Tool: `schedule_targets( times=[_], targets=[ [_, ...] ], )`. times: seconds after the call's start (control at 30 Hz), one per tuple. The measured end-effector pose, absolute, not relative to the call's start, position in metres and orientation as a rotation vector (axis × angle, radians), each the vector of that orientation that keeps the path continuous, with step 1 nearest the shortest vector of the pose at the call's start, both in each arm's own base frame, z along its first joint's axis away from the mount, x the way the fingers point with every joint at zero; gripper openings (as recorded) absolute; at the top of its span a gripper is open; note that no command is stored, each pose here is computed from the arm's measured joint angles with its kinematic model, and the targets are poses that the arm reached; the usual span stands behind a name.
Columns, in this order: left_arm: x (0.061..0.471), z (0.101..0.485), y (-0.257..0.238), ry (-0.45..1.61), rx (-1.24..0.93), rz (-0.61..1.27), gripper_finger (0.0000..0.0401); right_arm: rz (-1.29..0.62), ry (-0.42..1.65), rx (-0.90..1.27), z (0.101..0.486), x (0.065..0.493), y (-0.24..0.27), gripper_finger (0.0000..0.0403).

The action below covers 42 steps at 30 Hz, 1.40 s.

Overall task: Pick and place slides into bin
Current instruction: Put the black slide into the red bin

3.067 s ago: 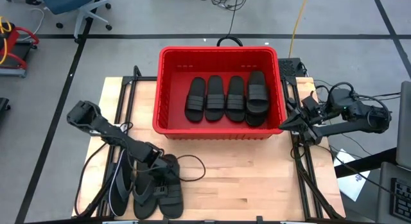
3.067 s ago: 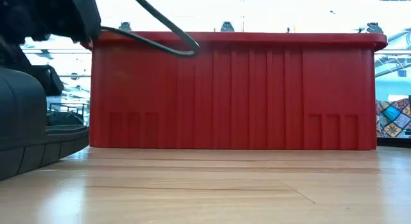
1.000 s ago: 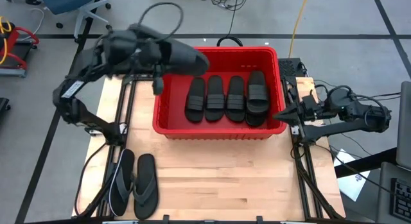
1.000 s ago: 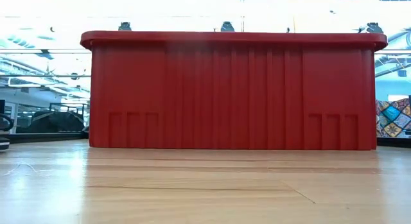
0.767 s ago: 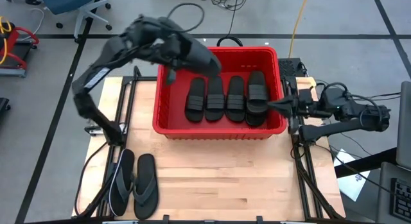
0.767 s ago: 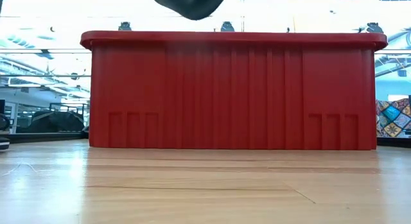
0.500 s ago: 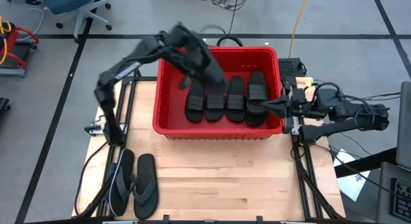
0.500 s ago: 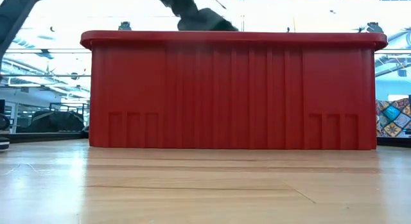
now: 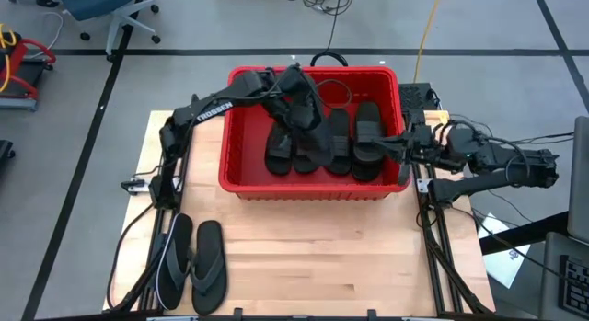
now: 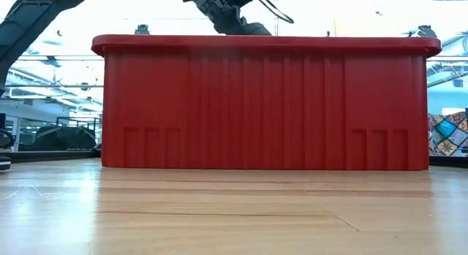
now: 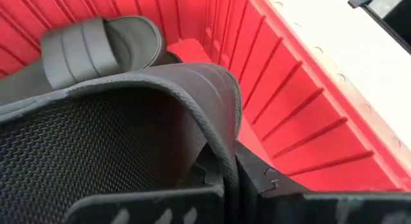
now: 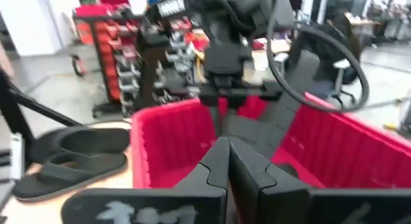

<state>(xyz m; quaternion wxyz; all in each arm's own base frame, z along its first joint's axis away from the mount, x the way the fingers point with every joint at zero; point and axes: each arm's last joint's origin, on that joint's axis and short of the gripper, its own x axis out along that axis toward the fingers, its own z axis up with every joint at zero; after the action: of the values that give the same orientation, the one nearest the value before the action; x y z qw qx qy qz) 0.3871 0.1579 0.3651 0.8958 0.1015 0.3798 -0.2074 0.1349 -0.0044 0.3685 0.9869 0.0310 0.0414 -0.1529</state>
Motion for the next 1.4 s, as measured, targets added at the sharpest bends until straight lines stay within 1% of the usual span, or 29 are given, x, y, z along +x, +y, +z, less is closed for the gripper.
schedule_targets(
  times=[0.1,0.17,0.27,0.33,0.47,0.53,0.7,0.77,0.83,1.0,1.2,1.4],
  targets=[
    [0.386,0.372,0.160,0.787,0.207,-0.376,0.0000,-0.346,0.132,0.069,0.363,0.143,-0.009,0.0000],
    [0.386,0.382,0.164,0.752,0.203,-0.325,0.0000,-0.373,0.167,0.068,0.358,0.150,-0.013,0.0000],
    [0.384,0.401,0.170,0.670,0.173,-0.251,0.0001,-0.400,0.226,0.045,0.351,0.164,-0.018,0.0002],
    [0.383,0.414,0.176,0.588,0.131,-0.217,0.0001,-0.404,0.233,0.024,0.349,0.170,-0.020,0.0011],
    [0.382,0.431,0.184,0.443,-0.001,-0.186,0.0001,-0.409,0.190,-0.029,0.354,0.170,-0.023,0.0050],
    [0.383,0.435,0.187,0.400,-0.037,-0.175,0.0001,-0.430,0.166,-0.003,0.357,0.166,-0.025,0.0075],
    [0.390,0.442,0.182,0.336,-0.029,-0.172,0.0001,-0.484,0.031,0.174,0.366,0.163,-0.036,0.0125],
    [0.392,0.444,0.180,0.312,-0.018,-0.162,0.0001,-0.463,-0.020,0.192,0.371,0.164,-0.038,0.0138],
    [0.394,0.446,0.179,0.292,-0.017,-0.157,0.0002,-0.467,-0.030,0.167,0.372,0.166,-0.039,0.0145],
    [0.398,0.451,0.174,0.255,-0.022,-0.136,0.0002,-0.496,-0.005,0.104,0.369,0.175,-0.042,0.0144],
    [0.404,0.448,0.169,0.251,0.009,-0.131,0.0002,-0.526,-0.113,0.165,0.373,0.190,-0.052,0.0132],
    [0.409,0.444,0.164,0.271,0.032,-0.142,0.0002,-0.580,-0.194,0.210,0.375,0.194,-0.066,0.0130]
  ],
)
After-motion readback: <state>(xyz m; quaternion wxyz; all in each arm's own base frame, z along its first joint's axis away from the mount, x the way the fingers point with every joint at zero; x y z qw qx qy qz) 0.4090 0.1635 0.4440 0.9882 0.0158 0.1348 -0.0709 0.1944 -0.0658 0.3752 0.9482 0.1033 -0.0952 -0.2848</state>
